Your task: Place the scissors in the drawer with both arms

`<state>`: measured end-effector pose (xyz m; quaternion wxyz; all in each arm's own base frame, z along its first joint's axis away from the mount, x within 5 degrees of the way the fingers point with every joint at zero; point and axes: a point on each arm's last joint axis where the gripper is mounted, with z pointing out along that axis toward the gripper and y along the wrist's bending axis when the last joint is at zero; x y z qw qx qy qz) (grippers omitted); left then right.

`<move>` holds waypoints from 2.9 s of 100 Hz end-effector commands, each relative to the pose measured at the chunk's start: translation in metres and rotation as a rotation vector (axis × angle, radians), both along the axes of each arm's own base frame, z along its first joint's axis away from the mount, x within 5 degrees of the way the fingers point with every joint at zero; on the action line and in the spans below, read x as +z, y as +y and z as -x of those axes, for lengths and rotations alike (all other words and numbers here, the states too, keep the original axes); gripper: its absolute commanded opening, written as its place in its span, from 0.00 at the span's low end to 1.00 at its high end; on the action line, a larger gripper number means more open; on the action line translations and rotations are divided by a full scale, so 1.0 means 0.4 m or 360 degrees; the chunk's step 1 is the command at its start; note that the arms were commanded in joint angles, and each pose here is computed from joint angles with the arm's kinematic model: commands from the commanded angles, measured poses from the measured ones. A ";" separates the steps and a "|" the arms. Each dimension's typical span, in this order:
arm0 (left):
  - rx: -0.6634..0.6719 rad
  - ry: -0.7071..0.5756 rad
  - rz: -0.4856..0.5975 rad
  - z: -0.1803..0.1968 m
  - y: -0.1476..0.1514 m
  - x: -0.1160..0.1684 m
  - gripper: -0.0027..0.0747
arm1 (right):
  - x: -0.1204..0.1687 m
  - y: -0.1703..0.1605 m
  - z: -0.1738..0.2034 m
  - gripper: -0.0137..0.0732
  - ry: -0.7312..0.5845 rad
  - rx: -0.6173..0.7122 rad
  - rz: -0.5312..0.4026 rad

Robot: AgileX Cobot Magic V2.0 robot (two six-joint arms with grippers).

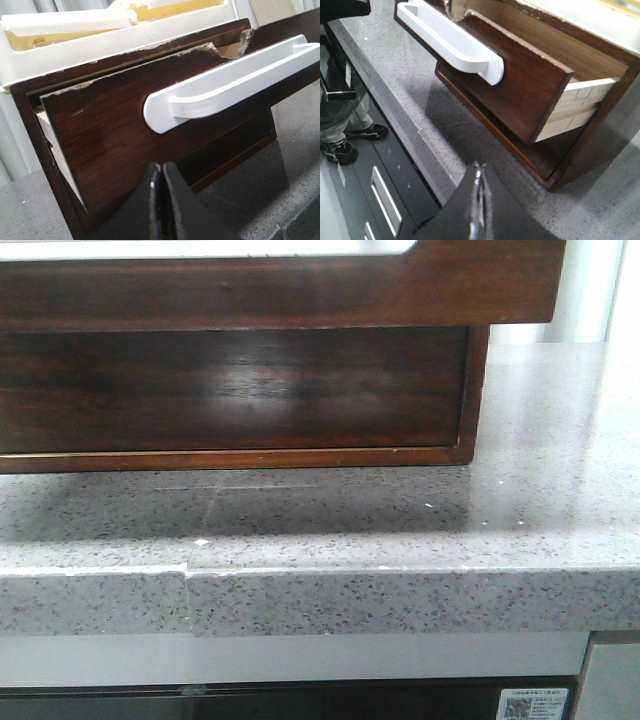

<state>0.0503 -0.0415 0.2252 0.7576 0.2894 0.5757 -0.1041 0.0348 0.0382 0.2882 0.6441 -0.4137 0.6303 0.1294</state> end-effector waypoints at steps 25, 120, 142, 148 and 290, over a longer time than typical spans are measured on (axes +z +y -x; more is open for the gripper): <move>-0.0065 -0.0025 0.0087 0.005 -0.005 0.024 0.01 | 0.028 -0.001 -0.001 0.10 -0.0057 -0.0015 -0.0080; 0.0391 0.0092 0.0387 -0.026 0.054 0.019 0.01 | 0.028 -0.001 -0.001 0.10 -0.0057 -0.0015 -0.0080; 0.0596 0.0252 0.0443 -0.022 0.077 -0.029 0.01 | 0.028 -0.001 -0.001 0.10 -0.0057 -0.0015 -0.0080; 0.0669 0.0256 0.0445 -0.019 0.084 -0.033 0.01 | 0.028 -0.001 -0.001 0.10 -0.0057 -0.0015 -0.0080; 0.0969 0.0641 0.0332 -0.009 0.108 -0.101 0.01 | 0.028 -0.001 -0.001 0.10 -0.0057 -0.0015 -0.0080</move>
